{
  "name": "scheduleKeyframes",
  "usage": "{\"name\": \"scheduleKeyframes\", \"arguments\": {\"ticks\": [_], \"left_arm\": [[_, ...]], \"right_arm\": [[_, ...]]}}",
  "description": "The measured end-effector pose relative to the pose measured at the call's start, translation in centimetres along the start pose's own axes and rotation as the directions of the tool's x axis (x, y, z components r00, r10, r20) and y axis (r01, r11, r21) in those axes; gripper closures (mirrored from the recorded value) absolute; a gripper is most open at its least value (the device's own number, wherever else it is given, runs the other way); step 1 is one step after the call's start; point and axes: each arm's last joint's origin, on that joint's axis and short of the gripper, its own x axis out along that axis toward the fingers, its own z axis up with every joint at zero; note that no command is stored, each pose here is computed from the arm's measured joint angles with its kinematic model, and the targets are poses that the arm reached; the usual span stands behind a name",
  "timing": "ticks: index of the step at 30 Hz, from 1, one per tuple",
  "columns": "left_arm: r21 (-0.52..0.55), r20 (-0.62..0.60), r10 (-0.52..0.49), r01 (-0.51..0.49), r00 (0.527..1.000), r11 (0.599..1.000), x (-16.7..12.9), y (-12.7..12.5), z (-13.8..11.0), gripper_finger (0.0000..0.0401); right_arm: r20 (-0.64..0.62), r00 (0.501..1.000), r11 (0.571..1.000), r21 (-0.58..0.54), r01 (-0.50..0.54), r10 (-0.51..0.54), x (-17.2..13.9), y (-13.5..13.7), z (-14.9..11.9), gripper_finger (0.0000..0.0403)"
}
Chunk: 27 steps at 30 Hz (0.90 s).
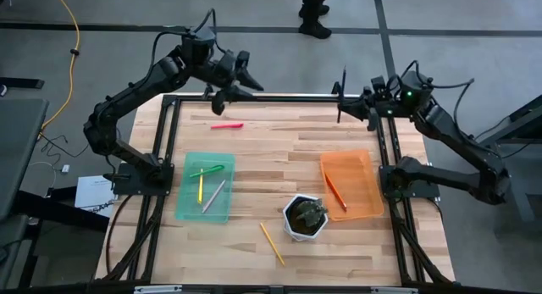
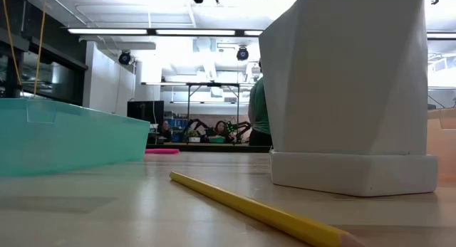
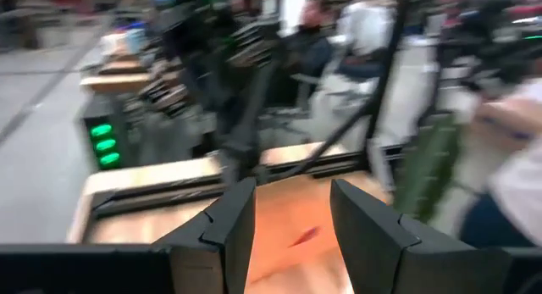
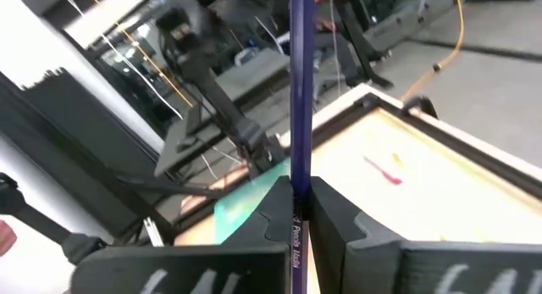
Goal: Sort pens & pencils
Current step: Put the blue pencil into the orange bin
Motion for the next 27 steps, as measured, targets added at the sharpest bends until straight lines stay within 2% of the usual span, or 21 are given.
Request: {"name": "scheduleKeyframes", "arguments": {"ticks": [4, 8, 27], "left_arm": [[-0.024, 0.025, -0.102, 0.103, 0.994, 0.994, 0.0, -0.3, 0.1, 0.0261], [-0.04, 0.035, -0.145, 0.146, 0.989, 0.988, 0.0, -0.4, 0.1, 0.0261], [-0.037, -0.003, -0.116, 0.116, 0.993, 0.993, 0.0, -0.4, -0.4, 0.0261]], "right_arm": [[-0.037, 0.999, 0.999, 0.026, 0.02, -0.019, -0.6, 0.2, -0.6, 0.04], [-0.06, 0.998, 0.999, 0.041, 0.031, -0.029, -1.3, 0.6, -1.1, 0.04], [-0.121, 0.985, 0.983, 0.119, 0.141, -0.127, -3.9, 1.3, -3.7, 0.04]]}}
